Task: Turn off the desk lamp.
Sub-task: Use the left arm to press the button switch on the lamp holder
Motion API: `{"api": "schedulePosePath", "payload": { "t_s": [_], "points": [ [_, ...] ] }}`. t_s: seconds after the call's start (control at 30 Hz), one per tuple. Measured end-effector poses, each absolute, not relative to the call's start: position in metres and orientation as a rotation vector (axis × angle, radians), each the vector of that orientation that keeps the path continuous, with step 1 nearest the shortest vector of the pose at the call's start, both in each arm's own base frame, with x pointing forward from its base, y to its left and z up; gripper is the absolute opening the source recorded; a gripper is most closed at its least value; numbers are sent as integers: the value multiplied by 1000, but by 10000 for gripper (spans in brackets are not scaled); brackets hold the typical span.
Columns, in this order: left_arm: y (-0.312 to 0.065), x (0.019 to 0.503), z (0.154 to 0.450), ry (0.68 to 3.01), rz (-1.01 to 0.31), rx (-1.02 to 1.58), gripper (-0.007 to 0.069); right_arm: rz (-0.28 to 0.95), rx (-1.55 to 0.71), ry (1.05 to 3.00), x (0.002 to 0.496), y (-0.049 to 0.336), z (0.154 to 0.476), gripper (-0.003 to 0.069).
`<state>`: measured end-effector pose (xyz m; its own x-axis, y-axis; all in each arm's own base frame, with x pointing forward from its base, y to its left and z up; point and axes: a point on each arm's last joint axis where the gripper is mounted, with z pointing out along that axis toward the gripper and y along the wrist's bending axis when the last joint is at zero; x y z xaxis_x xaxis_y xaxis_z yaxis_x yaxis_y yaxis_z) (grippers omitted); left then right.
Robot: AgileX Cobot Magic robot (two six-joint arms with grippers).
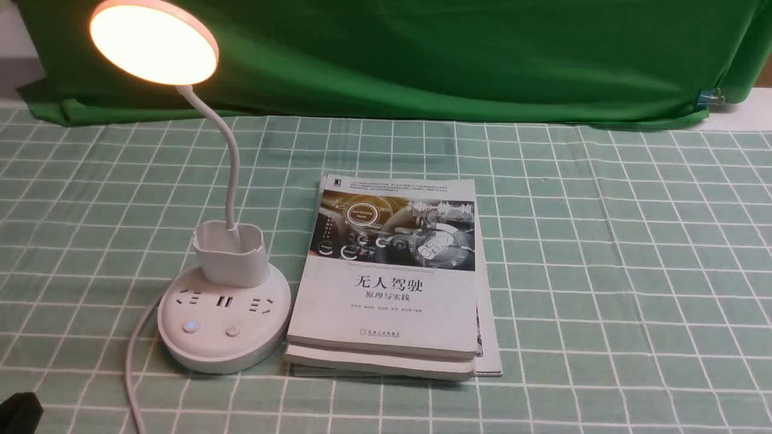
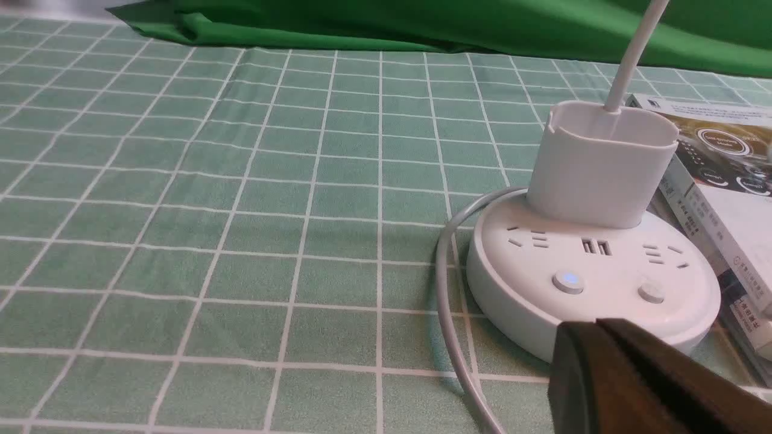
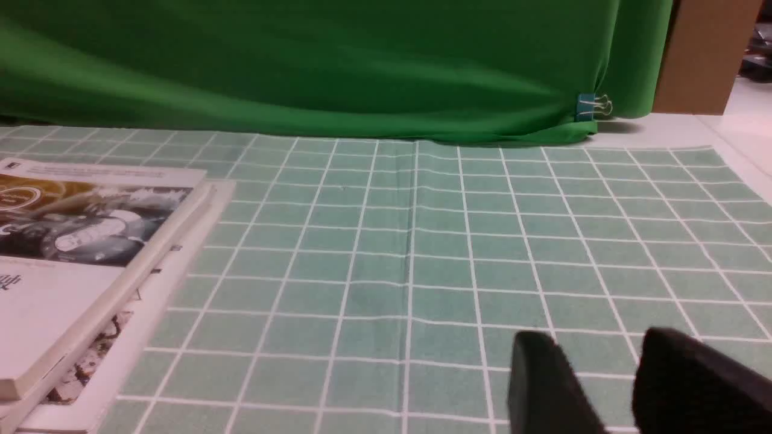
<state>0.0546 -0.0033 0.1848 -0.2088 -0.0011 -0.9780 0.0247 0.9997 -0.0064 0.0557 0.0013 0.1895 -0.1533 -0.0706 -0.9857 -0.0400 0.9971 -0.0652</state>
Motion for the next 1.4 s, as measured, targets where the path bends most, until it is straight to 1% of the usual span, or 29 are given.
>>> {"api": "schedulePosePath", "payload": {
  "t_s": [0.6, 0.7, 0.8, 0.83, 0.87, 0.93, 1.07, 1.13, 1.17, 1.27, 1.3, 1.37, 1.4],
  "points": [
    [-3, 55, 186, 1762, -25, 12, 0, -27, -83, 1725, 56, 1, 190, 242],
    [-5, 56, 194, 1677, -202, -157, 0, -27, -83, 1725, 56, 1, 190, 242],
    [-5, 56, 200, 1581, -442, -383, 0, -27, -83, 1725, 56, 1, 190, 242],
    [-5, 56, 202, 1541, -541, -474, 0, -27, -83, 1725, 56, 1, 190, 242],
    [-5, 57, 204, 1512, -600, -530, 0, -27, -83, 1725, 56, 1, 190, 242],
    [-4, 57, 206, 1476, -655, -588, 0, -27, -83, 1725, 56, 1, 190, 242],
    [-2, 57, 208, 1434, -685, -633, 0, -27, -83, 1725, 56, 1, 190, 242],
    [-4, 56, 207, 1453, -708, -636, 0, -27, -83, 1725, 56, 1, 190, 242],
    [-9, 56, 210, 1512, -737, -612, 0, -27, -83, 1725, 56, 1, 190, 242],
    [-17, 57, 227, 1628, -746, -529, 0, -27, -83, 1725, 56, 1, 190, 242],
    [-21, 58, 241, 1701, -730, -462, 0, -27, -83, 1725, 56, 1, 190, 242],
    [-26, 63, 258, 1827, -675, -358, 0, -27, -83, 1725, 56, 1, 190, 242],
    [-27, 70, 266, 1938, -619, -289, 0, -27, -83, 1725, 56, 1, 190, 242]
  ]
}}
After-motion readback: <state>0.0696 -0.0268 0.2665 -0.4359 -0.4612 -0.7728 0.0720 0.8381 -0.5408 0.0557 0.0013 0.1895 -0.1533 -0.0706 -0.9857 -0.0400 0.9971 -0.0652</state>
